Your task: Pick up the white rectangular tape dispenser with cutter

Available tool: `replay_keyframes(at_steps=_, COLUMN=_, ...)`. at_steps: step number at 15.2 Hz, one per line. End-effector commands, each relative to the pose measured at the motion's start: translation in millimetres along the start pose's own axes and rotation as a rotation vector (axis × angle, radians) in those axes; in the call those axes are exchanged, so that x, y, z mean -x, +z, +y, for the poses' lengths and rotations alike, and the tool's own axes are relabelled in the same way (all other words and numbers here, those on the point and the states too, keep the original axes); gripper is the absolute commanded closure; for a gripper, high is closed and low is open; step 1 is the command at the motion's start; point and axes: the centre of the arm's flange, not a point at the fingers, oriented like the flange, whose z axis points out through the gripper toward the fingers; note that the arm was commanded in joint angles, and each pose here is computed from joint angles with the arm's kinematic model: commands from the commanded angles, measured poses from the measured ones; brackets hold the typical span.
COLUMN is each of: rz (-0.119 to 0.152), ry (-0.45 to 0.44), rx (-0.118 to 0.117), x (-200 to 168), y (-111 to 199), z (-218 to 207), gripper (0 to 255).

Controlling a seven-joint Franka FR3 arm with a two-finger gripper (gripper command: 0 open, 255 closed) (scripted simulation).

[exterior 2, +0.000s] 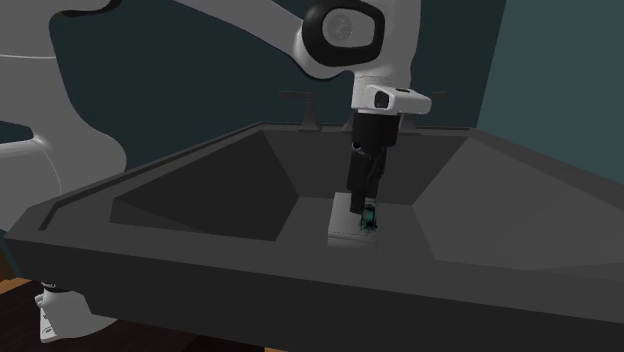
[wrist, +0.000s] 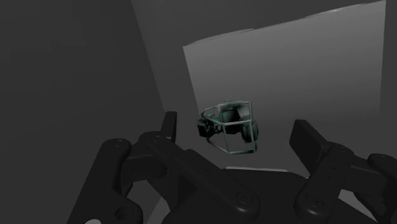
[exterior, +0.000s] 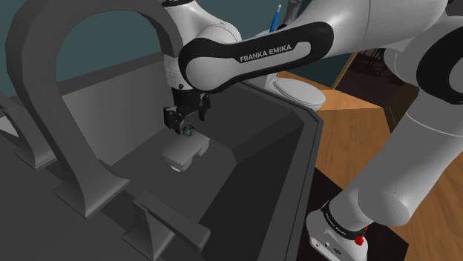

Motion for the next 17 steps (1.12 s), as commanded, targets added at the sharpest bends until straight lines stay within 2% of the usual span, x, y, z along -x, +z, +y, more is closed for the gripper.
replay_keyframes(at_steps=1, rz=0.0, ry=0.0, rx=0.0, x=0, y=9, z=0, gripper=0)
replay_keyframes(at_steps=2, rz=0.0, ry=0.0, rx=0.0, x=0, y=9, z=0, gripper=0)
replay_keyframes(at_steps=3, rz=0.0, ry=0.0, rx=0.0, x=0, y=9, z=0, gripper=255)
replay_keyframes(at_steps=12, rz=0.0, ry=0.0, rx=0.0, x=0, y=9, z=0, gripper=255)
replay_keyframes(at_steps=17, rz=0.0, ry=0.0, rx=0.0, x=1, y=-18, z=3, gripper=255)
